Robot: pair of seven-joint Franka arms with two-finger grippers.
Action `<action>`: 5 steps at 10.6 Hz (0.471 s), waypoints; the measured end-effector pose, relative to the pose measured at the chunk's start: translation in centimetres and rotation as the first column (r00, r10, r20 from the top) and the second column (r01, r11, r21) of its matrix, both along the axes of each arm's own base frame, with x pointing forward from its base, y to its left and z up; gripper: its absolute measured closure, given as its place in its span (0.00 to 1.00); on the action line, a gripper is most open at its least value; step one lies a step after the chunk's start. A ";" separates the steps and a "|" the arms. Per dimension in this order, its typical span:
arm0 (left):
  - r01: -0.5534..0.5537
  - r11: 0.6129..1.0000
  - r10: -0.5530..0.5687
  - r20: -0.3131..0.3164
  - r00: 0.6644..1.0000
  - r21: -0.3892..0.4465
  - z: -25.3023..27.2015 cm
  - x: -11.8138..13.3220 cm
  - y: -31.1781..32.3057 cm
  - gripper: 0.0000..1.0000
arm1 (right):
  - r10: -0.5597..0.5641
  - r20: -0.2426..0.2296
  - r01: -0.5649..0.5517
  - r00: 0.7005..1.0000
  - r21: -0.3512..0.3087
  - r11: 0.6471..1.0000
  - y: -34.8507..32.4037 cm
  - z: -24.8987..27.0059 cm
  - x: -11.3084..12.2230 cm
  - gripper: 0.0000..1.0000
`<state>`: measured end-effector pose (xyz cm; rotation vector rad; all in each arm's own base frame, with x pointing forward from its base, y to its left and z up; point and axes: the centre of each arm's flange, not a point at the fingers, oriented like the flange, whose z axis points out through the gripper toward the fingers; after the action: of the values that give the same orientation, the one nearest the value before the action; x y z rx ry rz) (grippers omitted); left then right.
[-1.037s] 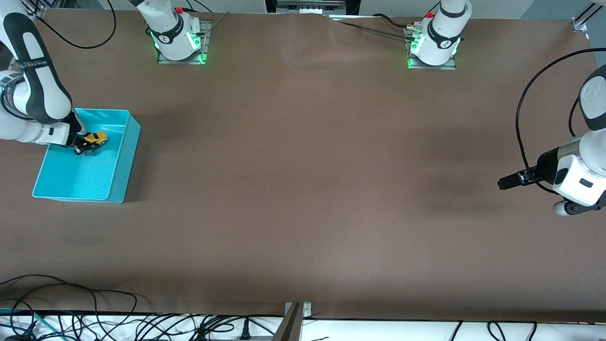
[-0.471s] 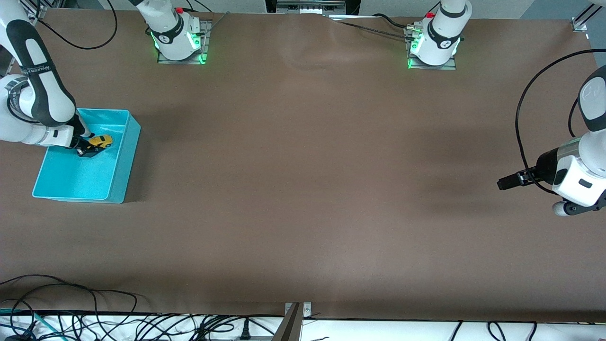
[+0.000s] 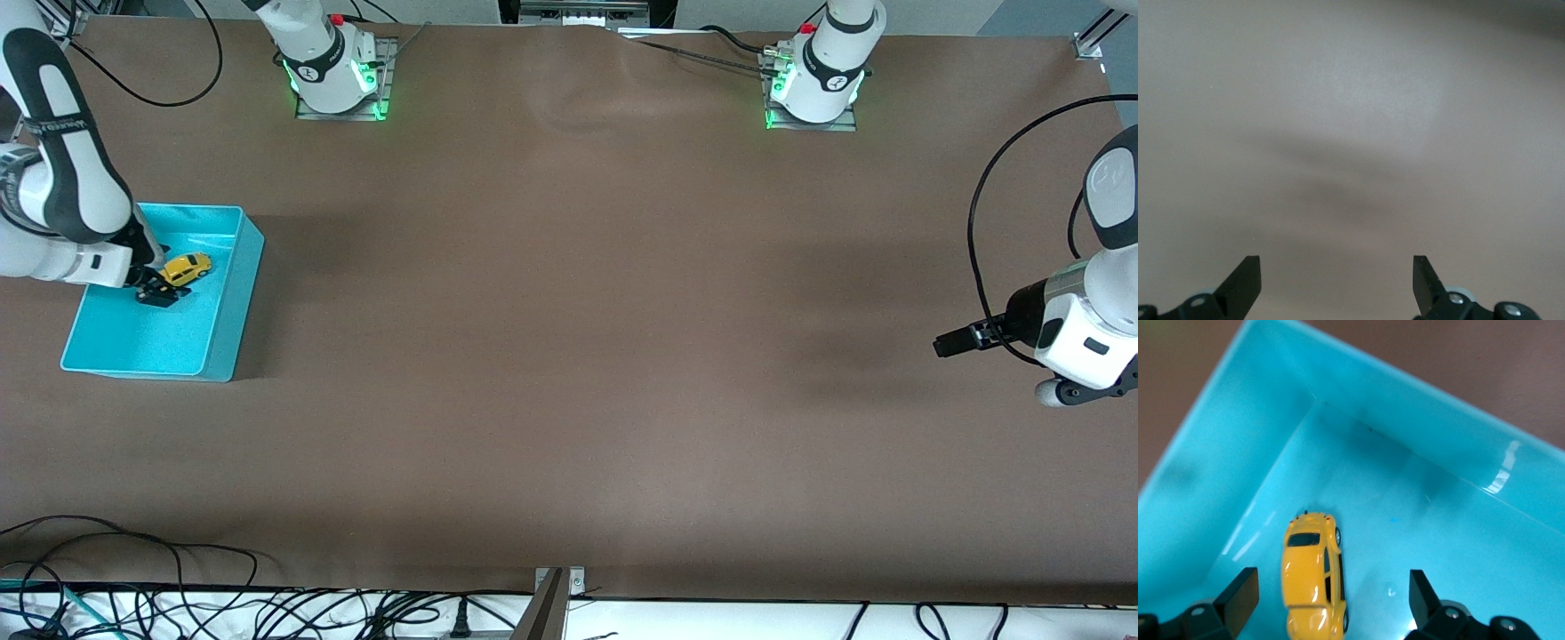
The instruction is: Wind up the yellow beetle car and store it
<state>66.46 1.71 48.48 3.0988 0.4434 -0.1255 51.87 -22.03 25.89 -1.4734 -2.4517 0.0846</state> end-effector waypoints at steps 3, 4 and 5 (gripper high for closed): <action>0.002 1.000 -0.002 0.000 1.000 0.000 0.0 0.0 -0.1 0.00 | -0.011 -0.034 0.010 0.999 -0.020 1.000 0.8 6.4 -1.0 0.00; 0.002 1.000 -0.002 0.001 1.000 0.000 0.0 0.0 -0.1 0.00 | -0.010 -0.047 0.009 0.999 -0.020 1.000 1.0 7.3 -1.3 0.00; 0.002 1.000 -0.002 0.001 1.000 0.000 0.0 0.0 -0.1 0.00 | -0.012 -0.057 0.011 0.998 -0.021 1.000 1.3 8.0 -1.5 0.00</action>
<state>66.46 1.63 48.52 3.0989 0.4403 -0.1242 50.36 -20.72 33.89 -1.4726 -2.4037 0.1477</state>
